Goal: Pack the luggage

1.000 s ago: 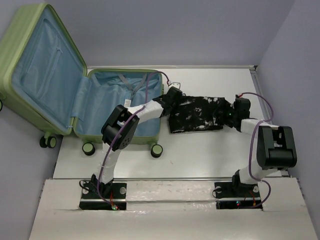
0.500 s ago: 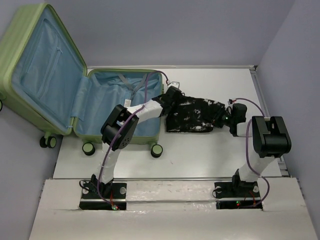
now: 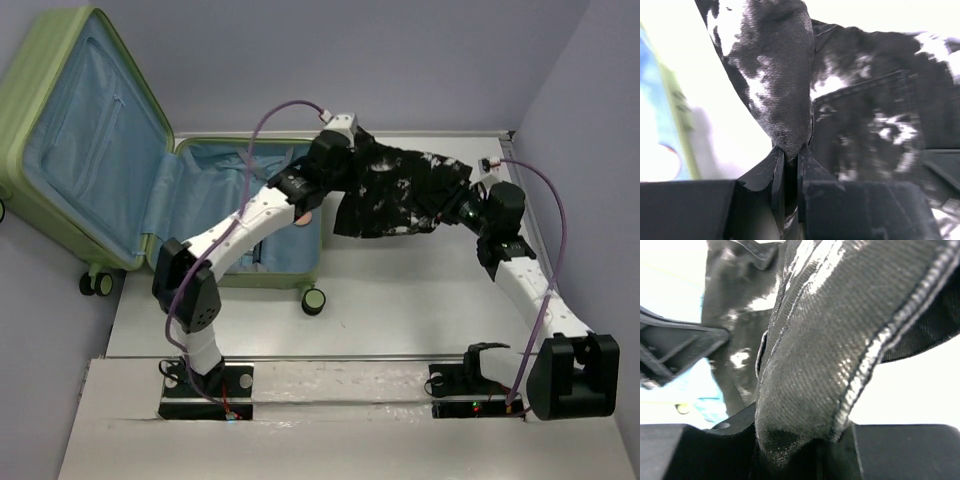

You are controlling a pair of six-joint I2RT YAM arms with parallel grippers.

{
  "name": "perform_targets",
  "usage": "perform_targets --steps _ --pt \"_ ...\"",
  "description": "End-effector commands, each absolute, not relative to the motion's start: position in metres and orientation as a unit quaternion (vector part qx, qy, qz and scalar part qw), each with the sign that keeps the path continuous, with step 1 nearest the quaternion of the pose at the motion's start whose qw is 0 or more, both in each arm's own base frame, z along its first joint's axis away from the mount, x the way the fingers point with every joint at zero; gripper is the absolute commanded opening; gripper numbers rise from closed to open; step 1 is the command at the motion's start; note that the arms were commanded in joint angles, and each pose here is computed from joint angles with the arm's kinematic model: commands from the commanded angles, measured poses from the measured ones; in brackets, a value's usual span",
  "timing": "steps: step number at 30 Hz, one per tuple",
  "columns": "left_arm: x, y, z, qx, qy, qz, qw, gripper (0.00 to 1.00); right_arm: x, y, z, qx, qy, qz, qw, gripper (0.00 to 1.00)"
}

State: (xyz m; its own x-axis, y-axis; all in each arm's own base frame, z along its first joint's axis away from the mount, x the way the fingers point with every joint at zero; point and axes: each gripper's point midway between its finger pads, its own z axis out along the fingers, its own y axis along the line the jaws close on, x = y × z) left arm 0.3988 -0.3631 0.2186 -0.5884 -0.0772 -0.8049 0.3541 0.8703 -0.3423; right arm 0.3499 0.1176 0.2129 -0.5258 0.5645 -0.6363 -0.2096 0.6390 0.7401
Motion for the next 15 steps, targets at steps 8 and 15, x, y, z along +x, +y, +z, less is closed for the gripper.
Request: perform_targets --steps 8,15 --pt "0.412 -0.138 0.381 -0.103 0.771 -0.218 0.589 0.06 0.386 0.284 0.325 -0.021 0.737 0.492 0.462 0.07" --pt "0.410 0.024 0.333 -0.244 0.780 -0.056 0.573 0.83 0.420 0.441 0.297 -0.084 0.757 0.518 0.389 0.39"
